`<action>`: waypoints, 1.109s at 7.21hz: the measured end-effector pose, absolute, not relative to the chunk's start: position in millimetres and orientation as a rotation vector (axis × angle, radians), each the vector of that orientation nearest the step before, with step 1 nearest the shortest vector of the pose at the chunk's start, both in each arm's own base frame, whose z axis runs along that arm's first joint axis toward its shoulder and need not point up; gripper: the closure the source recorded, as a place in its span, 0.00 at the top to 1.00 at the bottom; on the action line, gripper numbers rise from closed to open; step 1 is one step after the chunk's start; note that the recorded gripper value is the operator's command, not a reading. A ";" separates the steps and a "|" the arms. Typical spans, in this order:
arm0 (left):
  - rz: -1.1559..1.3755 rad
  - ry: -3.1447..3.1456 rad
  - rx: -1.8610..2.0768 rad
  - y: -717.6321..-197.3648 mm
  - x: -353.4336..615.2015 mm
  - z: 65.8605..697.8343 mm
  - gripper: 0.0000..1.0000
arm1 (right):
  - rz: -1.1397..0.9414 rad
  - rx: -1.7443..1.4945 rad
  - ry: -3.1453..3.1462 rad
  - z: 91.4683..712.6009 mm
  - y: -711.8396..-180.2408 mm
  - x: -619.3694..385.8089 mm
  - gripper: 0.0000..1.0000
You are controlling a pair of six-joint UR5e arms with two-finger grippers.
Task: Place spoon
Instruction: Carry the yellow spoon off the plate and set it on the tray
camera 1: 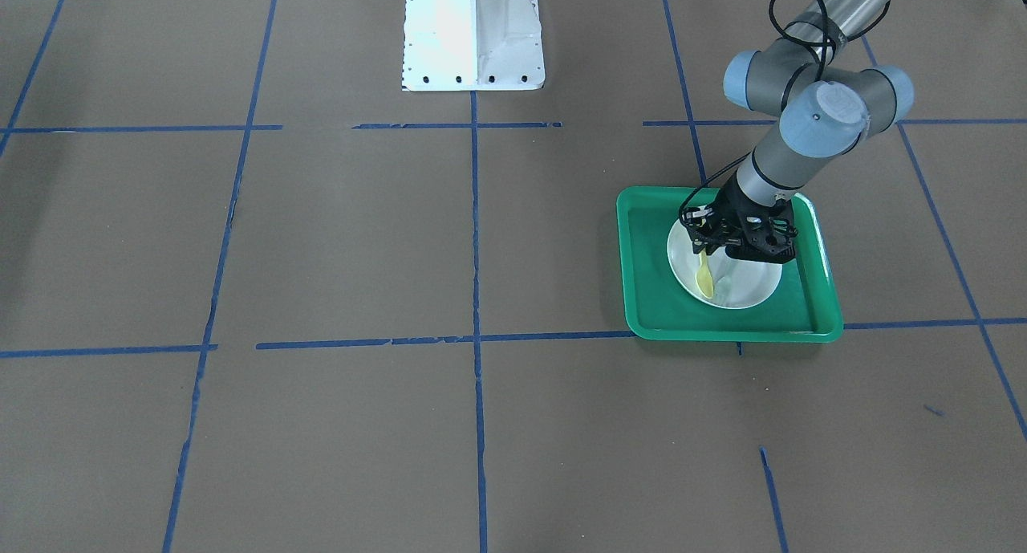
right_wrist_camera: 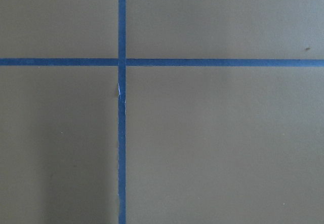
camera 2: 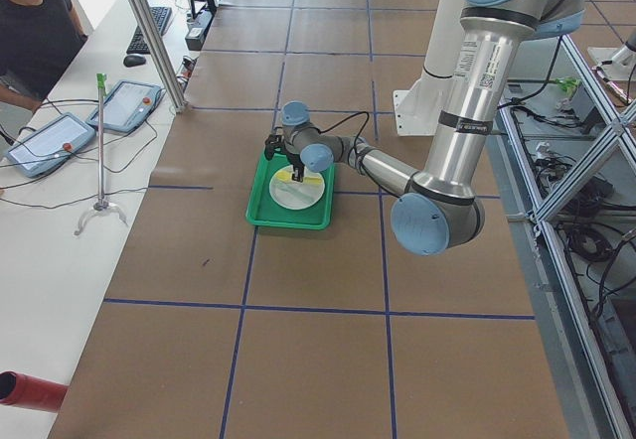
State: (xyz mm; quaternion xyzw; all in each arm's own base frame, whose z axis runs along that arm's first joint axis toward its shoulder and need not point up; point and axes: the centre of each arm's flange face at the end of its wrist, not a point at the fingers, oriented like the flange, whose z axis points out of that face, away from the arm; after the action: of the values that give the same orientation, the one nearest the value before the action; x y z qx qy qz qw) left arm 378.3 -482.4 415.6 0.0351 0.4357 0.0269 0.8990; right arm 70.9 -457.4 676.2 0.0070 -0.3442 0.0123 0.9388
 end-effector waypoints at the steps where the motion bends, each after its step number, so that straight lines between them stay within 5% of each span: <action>1: 0.033 0.903 0.063 -481.5 375.9 404.2 0.00 | 0.025 0.014 -0.703 676.2 -457.4 70.9 1.00; 8: -0.037 0.913 -0.010 -487.7 434.9 374.6 0.00 | 0.025 0.015 -0.703 676.0 -457.7 70.9 1.00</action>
State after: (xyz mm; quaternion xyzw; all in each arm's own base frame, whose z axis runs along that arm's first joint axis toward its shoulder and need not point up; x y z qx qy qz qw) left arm 434.9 -487.7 374.6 -0.0047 0.4410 -0.0179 0.8973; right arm 70.9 -457.7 676.0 0.0072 -0.3442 0.0122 0.9388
